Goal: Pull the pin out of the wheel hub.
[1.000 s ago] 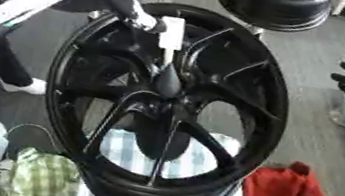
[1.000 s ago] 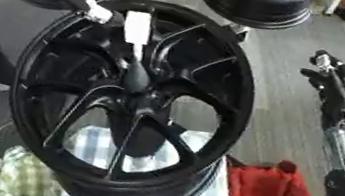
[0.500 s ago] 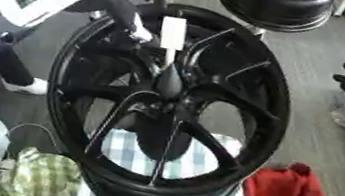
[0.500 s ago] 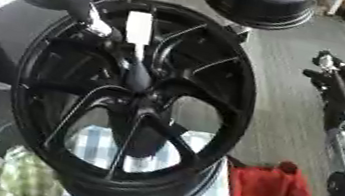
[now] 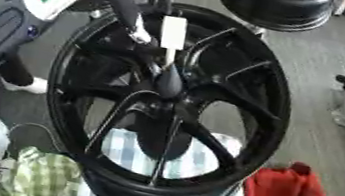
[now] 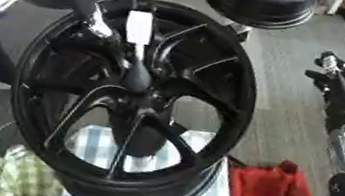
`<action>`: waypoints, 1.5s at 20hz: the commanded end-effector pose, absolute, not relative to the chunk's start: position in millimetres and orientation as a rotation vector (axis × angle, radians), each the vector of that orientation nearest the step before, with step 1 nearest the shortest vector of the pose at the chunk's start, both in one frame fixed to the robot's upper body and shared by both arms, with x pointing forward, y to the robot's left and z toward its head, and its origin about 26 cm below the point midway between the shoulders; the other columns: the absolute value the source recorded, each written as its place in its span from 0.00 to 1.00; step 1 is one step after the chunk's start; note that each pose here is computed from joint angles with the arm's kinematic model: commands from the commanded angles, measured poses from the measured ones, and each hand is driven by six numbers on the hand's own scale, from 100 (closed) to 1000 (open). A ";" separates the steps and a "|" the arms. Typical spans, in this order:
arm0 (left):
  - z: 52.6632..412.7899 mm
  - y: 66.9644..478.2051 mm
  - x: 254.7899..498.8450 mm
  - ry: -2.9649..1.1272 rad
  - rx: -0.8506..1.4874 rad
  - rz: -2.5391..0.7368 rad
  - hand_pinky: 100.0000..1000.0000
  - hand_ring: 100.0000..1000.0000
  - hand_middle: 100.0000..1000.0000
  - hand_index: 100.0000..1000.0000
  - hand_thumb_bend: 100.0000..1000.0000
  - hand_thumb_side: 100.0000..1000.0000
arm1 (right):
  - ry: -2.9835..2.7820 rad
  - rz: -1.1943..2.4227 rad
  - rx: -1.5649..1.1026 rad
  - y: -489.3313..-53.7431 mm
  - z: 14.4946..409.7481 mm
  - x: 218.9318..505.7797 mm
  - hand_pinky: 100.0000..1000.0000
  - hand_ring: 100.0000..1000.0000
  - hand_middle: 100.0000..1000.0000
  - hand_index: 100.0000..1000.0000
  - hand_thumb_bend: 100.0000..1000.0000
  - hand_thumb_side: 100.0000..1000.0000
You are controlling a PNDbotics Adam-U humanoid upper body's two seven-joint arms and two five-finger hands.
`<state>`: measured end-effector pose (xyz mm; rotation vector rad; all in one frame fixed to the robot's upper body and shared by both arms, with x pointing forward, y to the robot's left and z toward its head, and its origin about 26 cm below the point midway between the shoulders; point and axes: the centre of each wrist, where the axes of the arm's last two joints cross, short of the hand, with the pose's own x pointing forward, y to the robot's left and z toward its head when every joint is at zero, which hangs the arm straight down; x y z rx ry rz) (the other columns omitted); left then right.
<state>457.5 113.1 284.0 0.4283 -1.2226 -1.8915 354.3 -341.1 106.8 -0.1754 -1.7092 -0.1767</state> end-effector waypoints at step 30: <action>305.6 91.6 453.8 -1.201 0.489 -1.987 0.90 0.84 0.74 0.79 0.53 0.30 | -1.732 -0.192 -0.162 -334.6 116.6 358.5 0.92 0.67 0.72 0.76 0.00 0.48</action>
